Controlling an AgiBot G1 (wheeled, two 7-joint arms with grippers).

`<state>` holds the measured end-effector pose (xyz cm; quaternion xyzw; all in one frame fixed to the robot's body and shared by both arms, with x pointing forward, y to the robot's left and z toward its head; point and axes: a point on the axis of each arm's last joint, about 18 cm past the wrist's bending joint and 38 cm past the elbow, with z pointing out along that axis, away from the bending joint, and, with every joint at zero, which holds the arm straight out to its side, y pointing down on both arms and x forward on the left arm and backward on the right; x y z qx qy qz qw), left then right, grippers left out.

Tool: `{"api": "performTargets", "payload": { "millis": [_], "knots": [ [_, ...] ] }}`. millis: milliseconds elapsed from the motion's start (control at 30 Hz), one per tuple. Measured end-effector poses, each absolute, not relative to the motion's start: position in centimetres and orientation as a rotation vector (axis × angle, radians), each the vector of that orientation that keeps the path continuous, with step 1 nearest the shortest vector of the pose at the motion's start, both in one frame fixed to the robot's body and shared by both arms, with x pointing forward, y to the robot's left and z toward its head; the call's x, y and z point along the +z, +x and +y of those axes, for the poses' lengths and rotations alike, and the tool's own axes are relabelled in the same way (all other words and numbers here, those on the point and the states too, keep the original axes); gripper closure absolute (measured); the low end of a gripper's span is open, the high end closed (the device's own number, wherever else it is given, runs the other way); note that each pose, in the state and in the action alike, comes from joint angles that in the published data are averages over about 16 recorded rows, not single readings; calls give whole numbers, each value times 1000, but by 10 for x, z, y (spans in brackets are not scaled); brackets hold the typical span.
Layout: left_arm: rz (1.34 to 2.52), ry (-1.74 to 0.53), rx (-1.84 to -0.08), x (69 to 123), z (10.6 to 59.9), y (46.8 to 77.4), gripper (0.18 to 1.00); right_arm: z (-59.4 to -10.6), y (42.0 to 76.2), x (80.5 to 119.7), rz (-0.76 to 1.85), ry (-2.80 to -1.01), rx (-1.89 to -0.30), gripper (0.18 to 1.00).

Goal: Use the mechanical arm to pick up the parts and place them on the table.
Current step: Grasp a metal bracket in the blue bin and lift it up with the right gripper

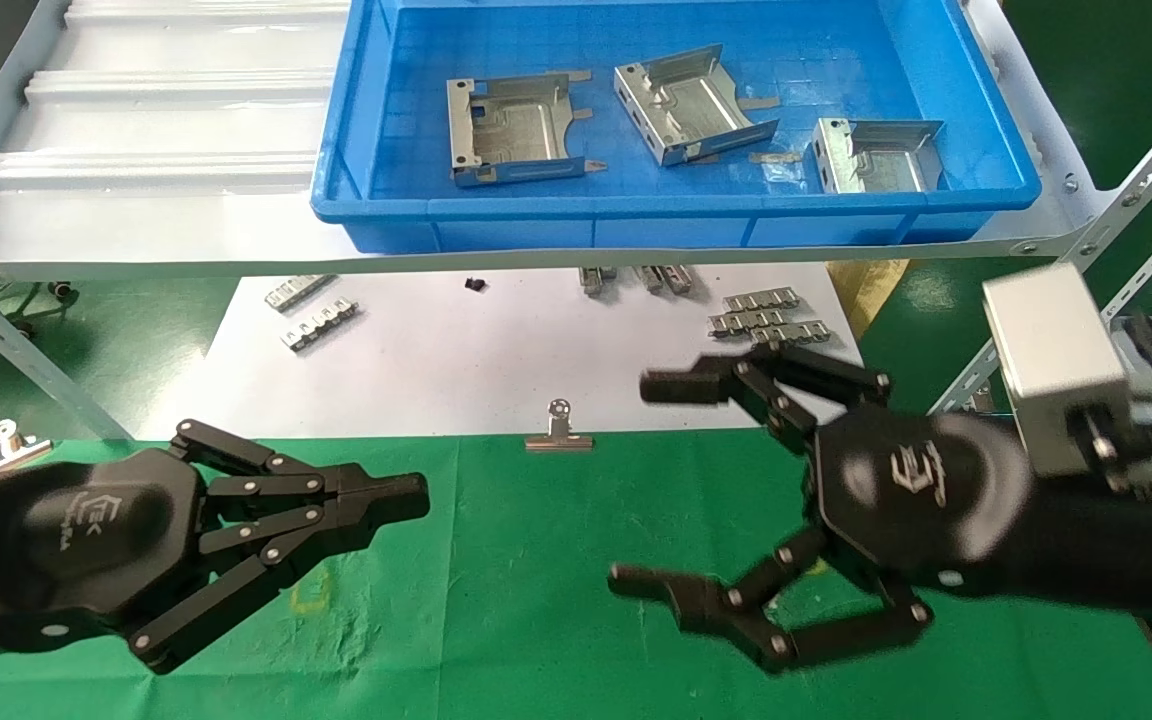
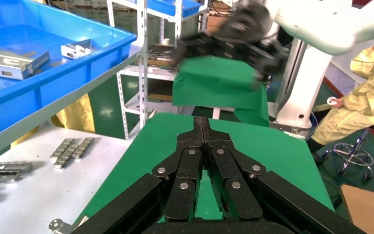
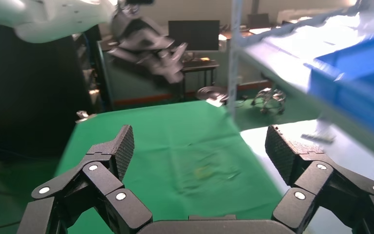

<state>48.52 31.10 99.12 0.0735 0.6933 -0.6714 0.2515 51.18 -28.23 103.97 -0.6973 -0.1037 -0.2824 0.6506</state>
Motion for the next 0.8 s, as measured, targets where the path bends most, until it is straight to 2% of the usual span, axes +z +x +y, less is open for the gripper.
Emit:
{"api": "performTargets", "payload": {
  "millis": [400, 800],
  "knots": [
    [1886, 200, -1826, 991, 311, 485, 994, -253, 600, 1131, -56, -1548, -797, 179],
    [1886, 200, -1826, 991, 311, 485, 994, -226, 680, 1165, 233, -1543, -921, 179]
  ]
}}
